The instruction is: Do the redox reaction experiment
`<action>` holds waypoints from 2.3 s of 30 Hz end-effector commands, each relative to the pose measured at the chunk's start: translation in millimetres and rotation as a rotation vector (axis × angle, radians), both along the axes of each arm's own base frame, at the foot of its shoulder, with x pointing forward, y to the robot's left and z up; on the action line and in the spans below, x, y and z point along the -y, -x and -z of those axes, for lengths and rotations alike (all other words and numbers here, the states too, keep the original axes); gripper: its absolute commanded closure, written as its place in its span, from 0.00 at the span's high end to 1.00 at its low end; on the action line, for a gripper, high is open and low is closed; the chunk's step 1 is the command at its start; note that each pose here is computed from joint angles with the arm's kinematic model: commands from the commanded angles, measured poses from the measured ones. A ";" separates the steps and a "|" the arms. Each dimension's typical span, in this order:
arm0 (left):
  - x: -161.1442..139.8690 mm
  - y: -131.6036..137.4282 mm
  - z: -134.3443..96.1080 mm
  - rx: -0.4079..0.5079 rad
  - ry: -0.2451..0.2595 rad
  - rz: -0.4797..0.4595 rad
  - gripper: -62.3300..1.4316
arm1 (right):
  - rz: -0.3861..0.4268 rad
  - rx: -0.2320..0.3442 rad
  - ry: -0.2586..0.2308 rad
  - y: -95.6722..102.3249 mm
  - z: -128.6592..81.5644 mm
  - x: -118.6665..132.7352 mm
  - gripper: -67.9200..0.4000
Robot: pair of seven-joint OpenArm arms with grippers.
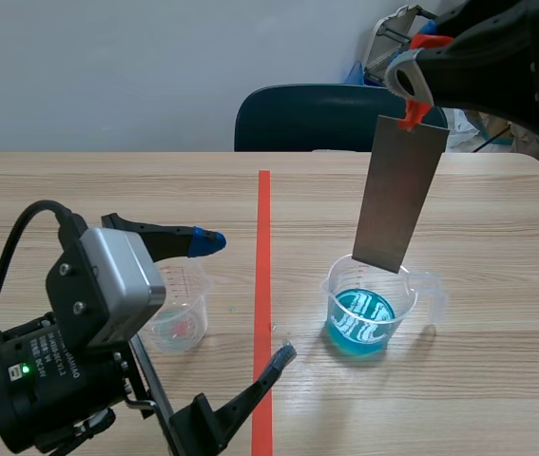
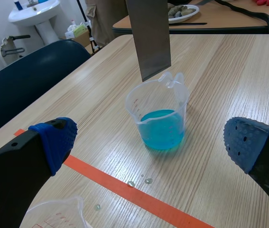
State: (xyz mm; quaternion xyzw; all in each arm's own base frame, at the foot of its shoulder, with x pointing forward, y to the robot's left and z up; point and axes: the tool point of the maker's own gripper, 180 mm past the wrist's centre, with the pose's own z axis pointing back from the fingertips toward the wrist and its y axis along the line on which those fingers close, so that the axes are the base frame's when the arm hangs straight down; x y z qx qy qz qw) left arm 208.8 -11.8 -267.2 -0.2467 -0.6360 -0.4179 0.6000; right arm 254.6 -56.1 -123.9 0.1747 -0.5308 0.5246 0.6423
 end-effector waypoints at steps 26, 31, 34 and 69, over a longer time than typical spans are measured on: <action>2.9 -1.1 -11.3 0.019 0.033 0.001 1.00 | -0.014 0.031 -0.003 0.6 -8.3 -1.1 0.01; 2.8 -1.2 -11.3 0.019 0.033 0.001 1.00 | -0.013 0.031 -0.002 0.6 -8.2 -1.1 0.01; 2.7 -1.4 -11.5 0.018 0.035 -0.001 1.00 | -0.013 0.030 0.000 0.5 -7.8 -0.8 0.01; 21.5 -43.0 -39.0 0.075 0.092 -0.108 0.05 | -0.012 0.029 0.001 0.5 -7.7 -0.8 0.01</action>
